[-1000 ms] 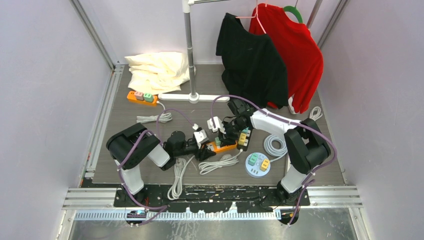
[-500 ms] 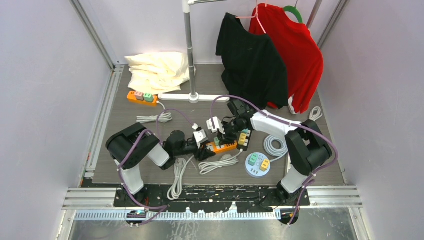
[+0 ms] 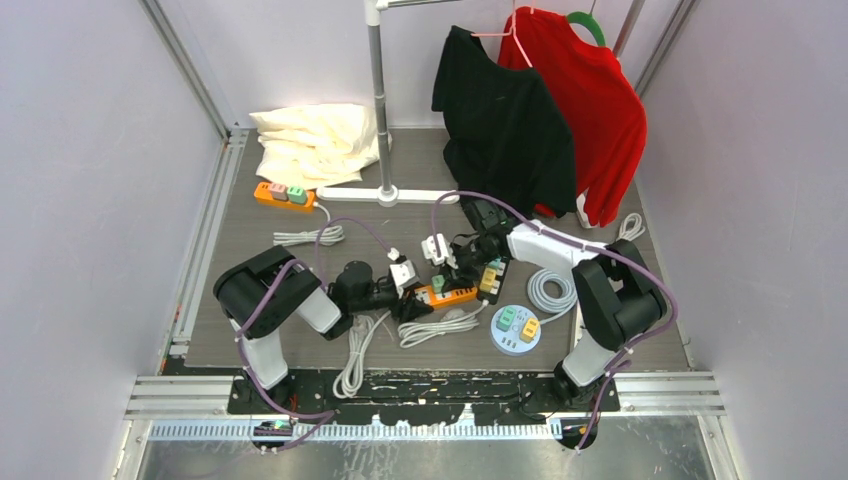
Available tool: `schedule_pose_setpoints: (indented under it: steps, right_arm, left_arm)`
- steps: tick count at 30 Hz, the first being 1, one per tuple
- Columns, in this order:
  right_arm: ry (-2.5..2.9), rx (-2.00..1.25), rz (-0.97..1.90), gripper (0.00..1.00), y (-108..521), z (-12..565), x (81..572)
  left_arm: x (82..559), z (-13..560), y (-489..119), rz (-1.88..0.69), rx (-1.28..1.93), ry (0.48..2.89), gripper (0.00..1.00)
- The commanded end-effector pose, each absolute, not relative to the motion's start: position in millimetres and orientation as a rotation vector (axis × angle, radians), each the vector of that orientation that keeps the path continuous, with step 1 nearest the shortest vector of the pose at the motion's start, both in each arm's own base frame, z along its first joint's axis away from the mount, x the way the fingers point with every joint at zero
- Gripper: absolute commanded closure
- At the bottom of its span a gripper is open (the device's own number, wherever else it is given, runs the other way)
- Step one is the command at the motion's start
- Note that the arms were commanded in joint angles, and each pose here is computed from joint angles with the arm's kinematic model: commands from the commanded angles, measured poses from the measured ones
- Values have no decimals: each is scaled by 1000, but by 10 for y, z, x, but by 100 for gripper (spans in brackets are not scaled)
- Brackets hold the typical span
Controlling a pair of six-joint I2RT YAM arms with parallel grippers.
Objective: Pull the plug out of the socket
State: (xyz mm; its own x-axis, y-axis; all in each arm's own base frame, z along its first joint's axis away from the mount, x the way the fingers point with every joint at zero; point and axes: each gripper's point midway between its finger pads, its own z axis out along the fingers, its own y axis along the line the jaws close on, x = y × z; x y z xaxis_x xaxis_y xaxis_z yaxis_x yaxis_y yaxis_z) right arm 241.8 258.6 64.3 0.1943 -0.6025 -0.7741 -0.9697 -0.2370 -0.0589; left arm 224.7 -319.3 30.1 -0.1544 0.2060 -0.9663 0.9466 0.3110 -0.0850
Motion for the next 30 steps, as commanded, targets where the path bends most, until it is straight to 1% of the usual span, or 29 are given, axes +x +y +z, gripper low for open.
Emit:
schedule_pose_setpoints:
  steps: [1, 3, 5, 10, 12, 14, 19, 22, 25, 30]
  right_arm:
    - [1404, -1865, 924, 99, 3010, 910, 2234]
    - [1429, -1788, 986, 99, 3202, 1047, 2227]
    - [1459, -1738, 950, 99, 3238, 1125, 2361]
    - [1519, -1708, 885, 99, 2729, 1036, 2653]
    - [1497, -1764, 844, 99, 2523, 969, 2629]
    - [1430, -1829, 821, 99, 2478, 937, 2528]
    - [1362, -1846, 914, 99, 2836, 1054, 2228]
    - [1395, -1737, 1013, 99, 3107, 1237, 2188]
    - [1453, -1609, 1084, 99, 3162, 1404, 2313]
    - [1511, -1577, 970, 99, 2723, 1324, 2634]
  left_arm:
    - [2266, 171, -3139, -921, 1080, 1652, 100]
    - [2267, 158, -3133, -919, 1080, 1665, 100]
    - [2262, 156, -3117, -913, 1074, 1670, 100]
    - [2266, 119, -3098, -911, 1058, 1698, 100]
    - [2282, 91, -3094, -913, 1050, 1717, 100]
    - [2288, 76, -3096, -924, 1041, 1725, 100]
    - [2293, 90, -3108, -941, 1029, 1728, 100]
    - [2281, 71, -3093, -940, 1029, 1749, 100]
    - [2269, 56, -3073, -935, 1027, 1763, 100]
    - [2270, 58, -3068, -936, 1018, 1769, 100]
